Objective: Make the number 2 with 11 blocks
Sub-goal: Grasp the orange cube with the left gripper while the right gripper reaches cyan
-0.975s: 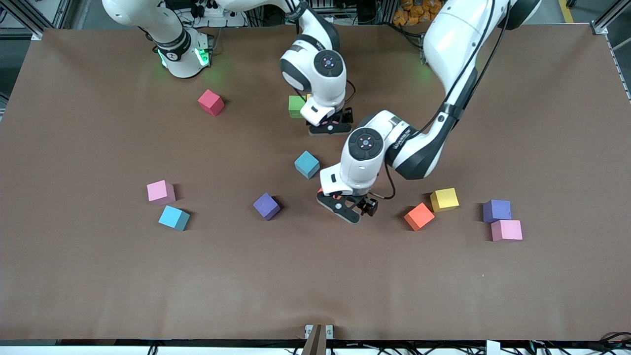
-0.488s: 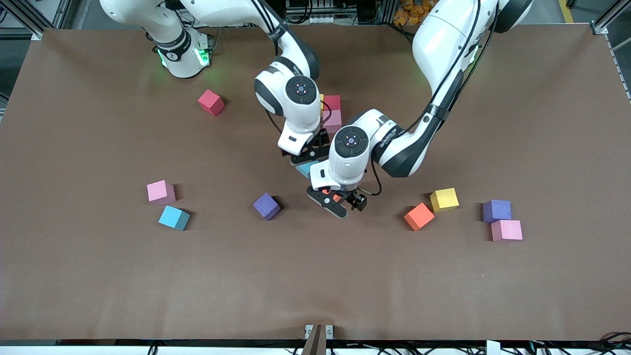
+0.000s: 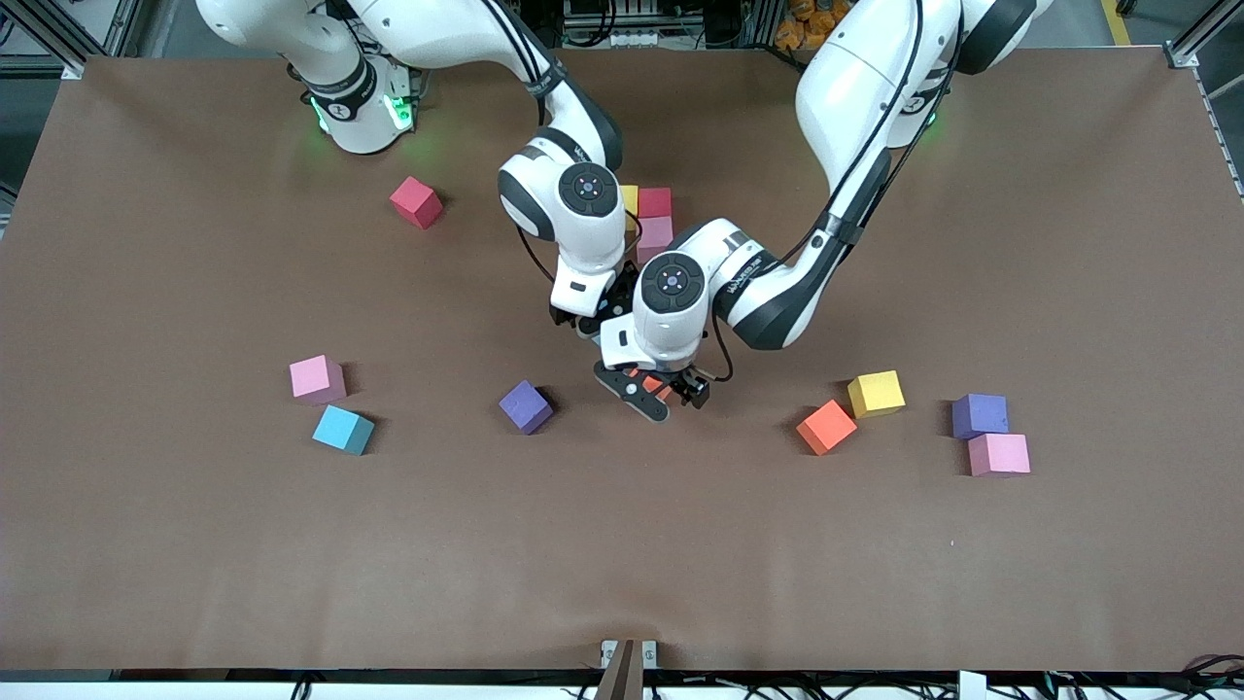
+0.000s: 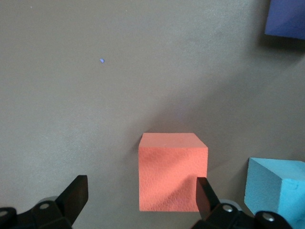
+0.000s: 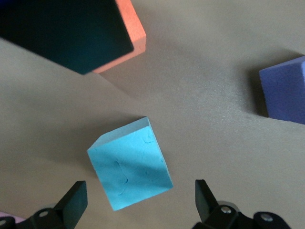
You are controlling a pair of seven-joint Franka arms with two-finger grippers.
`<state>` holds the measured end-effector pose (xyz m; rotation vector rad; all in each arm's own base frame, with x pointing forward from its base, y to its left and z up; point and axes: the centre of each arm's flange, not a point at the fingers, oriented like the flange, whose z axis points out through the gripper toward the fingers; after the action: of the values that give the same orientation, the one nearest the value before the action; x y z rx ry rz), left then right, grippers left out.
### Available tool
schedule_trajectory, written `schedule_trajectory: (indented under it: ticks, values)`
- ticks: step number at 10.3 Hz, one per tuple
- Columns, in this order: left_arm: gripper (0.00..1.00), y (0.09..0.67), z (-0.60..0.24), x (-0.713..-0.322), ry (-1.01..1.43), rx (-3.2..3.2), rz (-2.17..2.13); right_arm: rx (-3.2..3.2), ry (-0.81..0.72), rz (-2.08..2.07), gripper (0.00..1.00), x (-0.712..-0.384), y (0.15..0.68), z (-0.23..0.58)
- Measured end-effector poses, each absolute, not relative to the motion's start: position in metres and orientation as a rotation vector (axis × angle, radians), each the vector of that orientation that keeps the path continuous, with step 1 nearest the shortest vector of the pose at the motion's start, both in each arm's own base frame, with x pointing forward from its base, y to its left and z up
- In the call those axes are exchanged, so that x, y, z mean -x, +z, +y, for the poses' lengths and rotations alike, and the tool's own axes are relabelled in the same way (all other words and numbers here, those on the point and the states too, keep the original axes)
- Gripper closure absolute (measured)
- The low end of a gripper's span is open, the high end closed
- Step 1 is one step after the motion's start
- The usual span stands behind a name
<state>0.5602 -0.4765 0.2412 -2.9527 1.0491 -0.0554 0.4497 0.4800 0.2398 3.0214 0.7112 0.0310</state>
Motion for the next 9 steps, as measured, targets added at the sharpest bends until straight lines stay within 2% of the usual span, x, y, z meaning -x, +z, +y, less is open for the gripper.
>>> schedule_trajectory:
  ticks: [6,9]
  values:
    - [0.00,0.239,-0.483,-0.554,-0.025,2.994,1.035,-3.014,0.011,0.699,0.00,-0.438,0.255,0.448]
    - [0.00,0.224,-0.485,-0.550,0.007,2.989,1.034,-3.011,-0.009,0.719,0.00,-0.457,0.274,0.386]
